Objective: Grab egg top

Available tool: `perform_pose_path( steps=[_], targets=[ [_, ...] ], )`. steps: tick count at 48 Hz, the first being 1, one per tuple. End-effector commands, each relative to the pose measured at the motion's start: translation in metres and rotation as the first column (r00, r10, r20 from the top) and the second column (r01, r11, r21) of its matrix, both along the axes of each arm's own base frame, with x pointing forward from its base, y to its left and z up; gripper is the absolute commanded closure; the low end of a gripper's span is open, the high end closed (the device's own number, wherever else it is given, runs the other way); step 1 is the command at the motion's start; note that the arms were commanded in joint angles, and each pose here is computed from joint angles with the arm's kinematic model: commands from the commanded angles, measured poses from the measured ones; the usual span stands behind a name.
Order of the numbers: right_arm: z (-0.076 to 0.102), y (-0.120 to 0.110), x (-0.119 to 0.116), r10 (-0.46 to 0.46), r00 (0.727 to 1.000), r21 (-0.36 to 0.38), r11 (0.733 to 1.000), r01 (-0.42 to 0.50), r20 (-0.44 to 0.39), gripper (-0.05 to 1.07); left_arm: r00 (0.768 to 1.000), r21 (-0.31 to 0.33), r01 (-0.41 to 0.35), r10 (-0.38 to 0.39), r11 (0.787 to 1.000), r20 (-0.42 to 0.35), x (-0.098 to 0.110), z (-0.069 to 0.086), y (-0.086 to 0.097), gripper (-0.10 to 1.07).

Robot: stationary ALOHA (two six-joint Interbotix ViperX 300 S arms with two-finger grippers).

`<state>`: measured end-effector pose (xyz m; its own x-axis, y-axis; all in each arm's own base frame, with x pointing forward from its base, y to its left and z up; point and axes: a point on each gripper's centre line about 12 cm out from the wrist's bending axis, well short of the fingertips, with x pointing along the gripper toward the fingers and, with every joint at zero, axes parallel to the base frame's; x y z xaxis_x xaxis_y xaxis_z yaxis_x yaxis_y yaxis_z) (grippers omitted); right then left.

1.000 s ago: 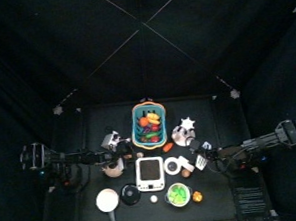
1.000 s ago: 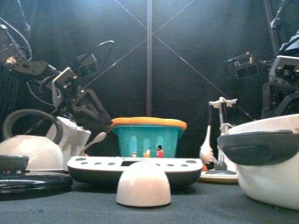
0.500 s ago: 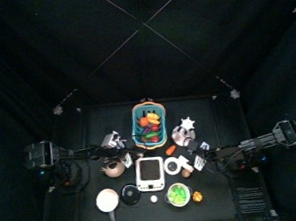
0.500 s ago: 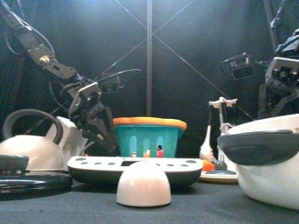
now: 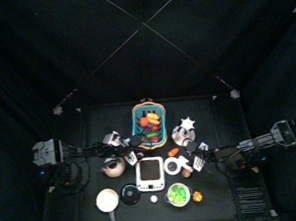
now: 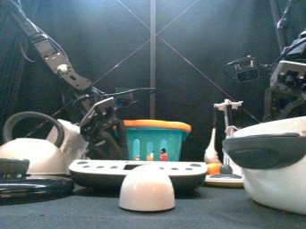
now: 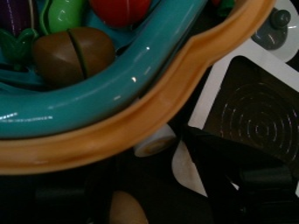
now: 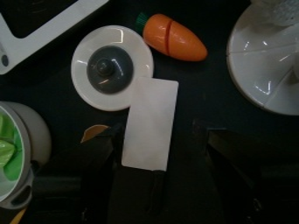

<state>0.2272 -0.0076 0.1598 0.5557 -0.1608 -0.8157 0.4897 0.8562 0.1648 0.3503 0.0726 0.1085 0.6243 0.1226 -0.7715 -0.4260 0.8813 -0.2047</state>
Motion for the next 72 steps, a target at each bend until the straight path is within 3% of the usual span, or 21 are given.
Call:
perform_pose_path(
  steps=[1,10,32,50,61,72],
  targets=[
    [0.006,0.000,0.005,0.004,1.000,0.000,1.000,-0.004,0.025,0.08,1.000,0.002,-0.007,0.007,1.000,0.006,0.004,0.000,0.004,0.04],
    [0.005,0.000,0.006,0.006,1.000,-0.003,1.000,-0.006,0.017,0.08,1.000,0.000,-0.012,0.012,1.000,-0.014,0.003,-0.007,0.006,0.05],
    [0.004,0.000,0.008,0.010,1.000,-0.010,1.000,-0.009,0.013,0.08,1.000,0.016,0.005,-0.005,1.000,-0.019,0.001,-0.005,0.007,0.15],
    [0.005,0.000,0.008,0.010,1.000,-0.010,1.000,-0.009,0.017,0.08,0.999,0.059,0.053,-0.054,0.997,0.008,-0.001,0.014,0.004,0.19],
    [0.006,0.000,0.009,0.011,1.000,-0.011,1.000,-0.011,0.019,0.08,0.984,0.143,0.168,-0.158,0.975,-0.076,-0.011,0.023,0.003,0.15],
    [0.008,0.000,0.012,0.010,1.000,-0.009,1.000,-0.010,0.022,0.09,0.966,0.209,0.251,-0.230,0.945,-0.121,-0.023,0.036,-0.002,0.00]
  ],
)
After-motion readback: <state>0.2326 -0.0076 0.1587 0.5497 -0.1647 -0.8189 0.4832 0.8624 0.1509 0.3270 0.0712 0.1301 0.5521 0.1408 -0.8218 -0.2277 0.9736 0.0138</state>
